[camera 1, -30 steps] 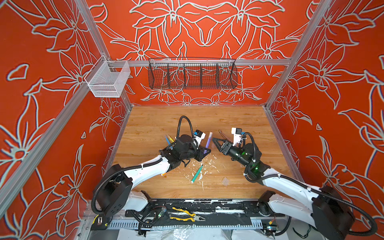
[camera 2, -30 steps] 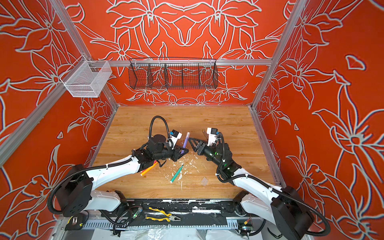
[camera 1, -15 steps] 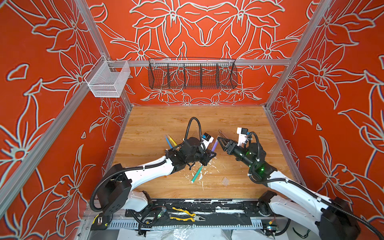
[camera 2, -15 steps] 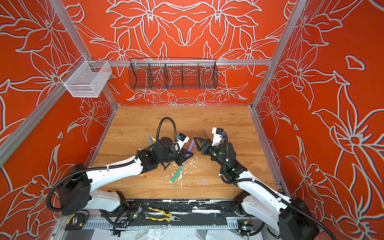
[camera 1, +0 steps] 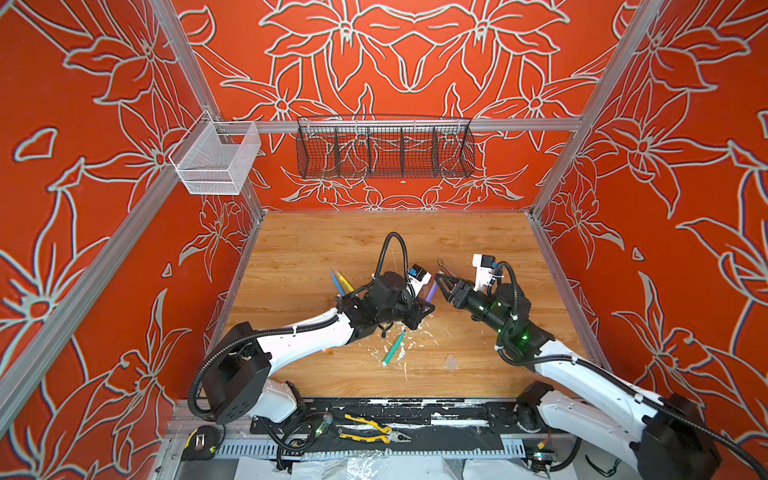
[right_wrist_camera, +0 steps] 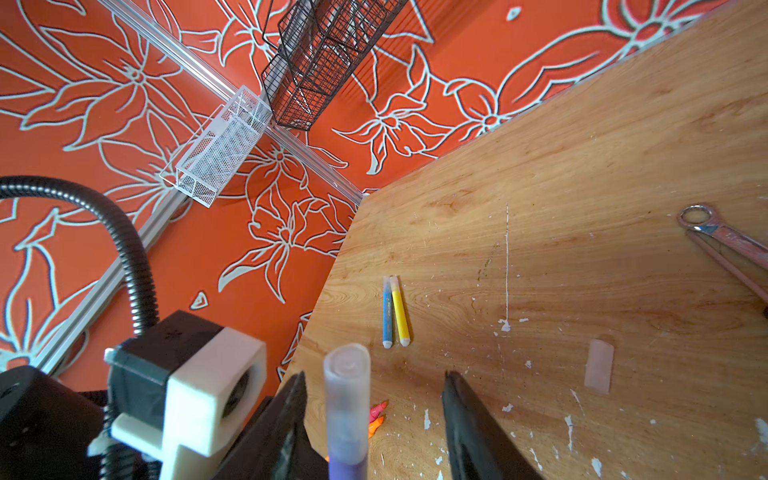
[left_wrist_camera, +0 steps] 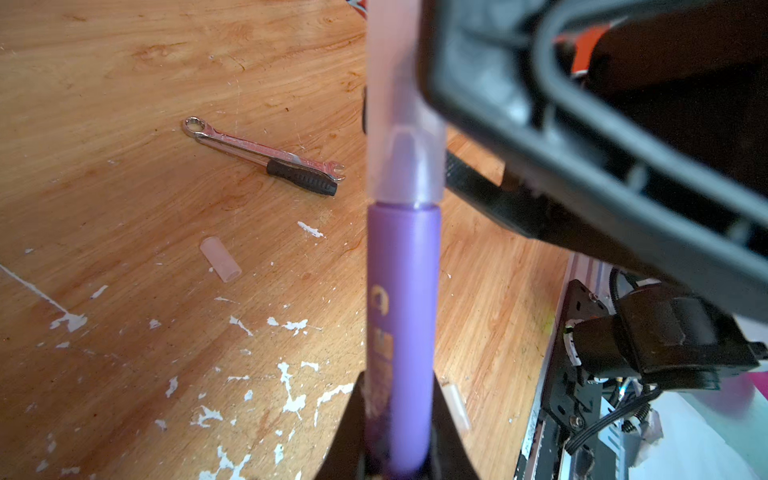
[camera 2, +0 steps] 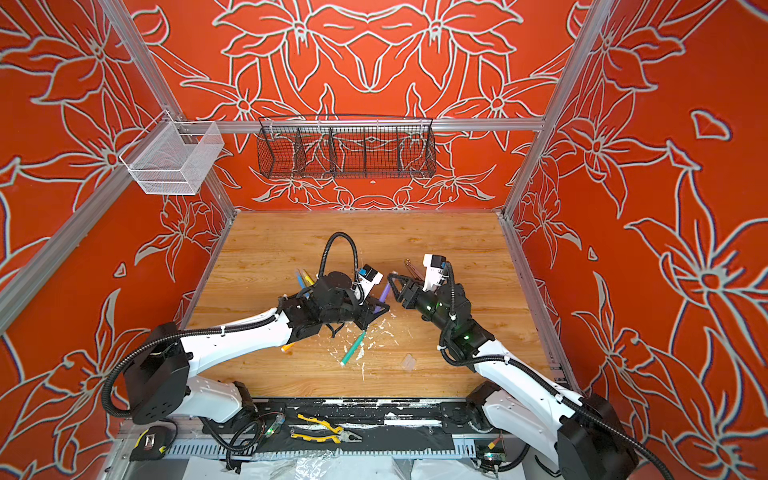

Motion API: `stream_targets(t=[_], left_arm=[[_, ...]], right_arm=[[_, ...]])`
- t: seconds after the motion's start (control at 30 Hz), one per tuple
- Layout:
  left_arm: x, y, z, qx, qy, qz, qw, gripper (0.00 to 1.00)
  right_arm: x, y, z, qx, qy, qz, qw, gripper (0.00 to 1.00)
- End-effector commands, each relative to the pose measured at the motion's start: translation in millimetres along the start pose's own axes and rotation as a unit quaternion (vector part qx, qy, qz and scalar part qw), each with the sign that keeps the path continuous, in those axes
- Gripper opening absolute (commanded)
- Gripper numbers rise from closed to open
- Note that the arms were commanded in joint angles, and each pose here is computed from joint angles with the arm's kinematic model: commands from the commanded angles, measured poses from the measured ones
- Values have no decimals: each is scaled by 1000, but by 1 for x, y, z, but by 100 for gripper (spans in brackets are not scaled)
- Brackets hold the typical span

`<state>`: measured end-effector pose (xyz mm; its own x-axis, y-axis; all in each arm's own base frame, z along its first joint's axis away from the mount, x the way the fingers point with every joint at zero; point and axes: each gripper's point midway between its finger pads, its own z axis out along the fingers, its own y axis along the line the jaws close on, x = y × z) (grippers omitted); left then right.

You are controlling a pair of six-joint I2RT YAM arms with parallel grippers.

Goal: Insert the pens into the pen caps

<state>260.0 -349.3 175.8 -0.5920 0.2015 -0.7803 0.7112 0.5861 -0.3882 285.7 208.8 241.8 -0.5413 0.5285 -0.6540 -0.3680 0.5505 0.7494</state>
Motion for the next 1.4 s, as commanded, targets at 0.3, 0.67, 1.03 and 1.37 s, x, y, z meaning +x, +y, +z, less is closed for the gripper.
stream_targets(t=[0.3, 0.67, 1.03, 1.37], left_arm=[[1, -15, 6, 29, 15, 17, 999, 0], [5, -19, 11, 30, 26, 26, 999, 0], [6, -21, 13, 30, 29, 32, 999, 0], [6, -24, 13, 35, 28, 30, 999, 0]], right_arm=[[-16, 3, 0, 15, -10, -6, 1000, 51], [-19, 3, -1, 19, -7, -10, 1000, 41], [-21, 4, -1, 24, -7, -15, 1000, 38], [-21, 4, 0, 26, -2, -22, 999, 22]])
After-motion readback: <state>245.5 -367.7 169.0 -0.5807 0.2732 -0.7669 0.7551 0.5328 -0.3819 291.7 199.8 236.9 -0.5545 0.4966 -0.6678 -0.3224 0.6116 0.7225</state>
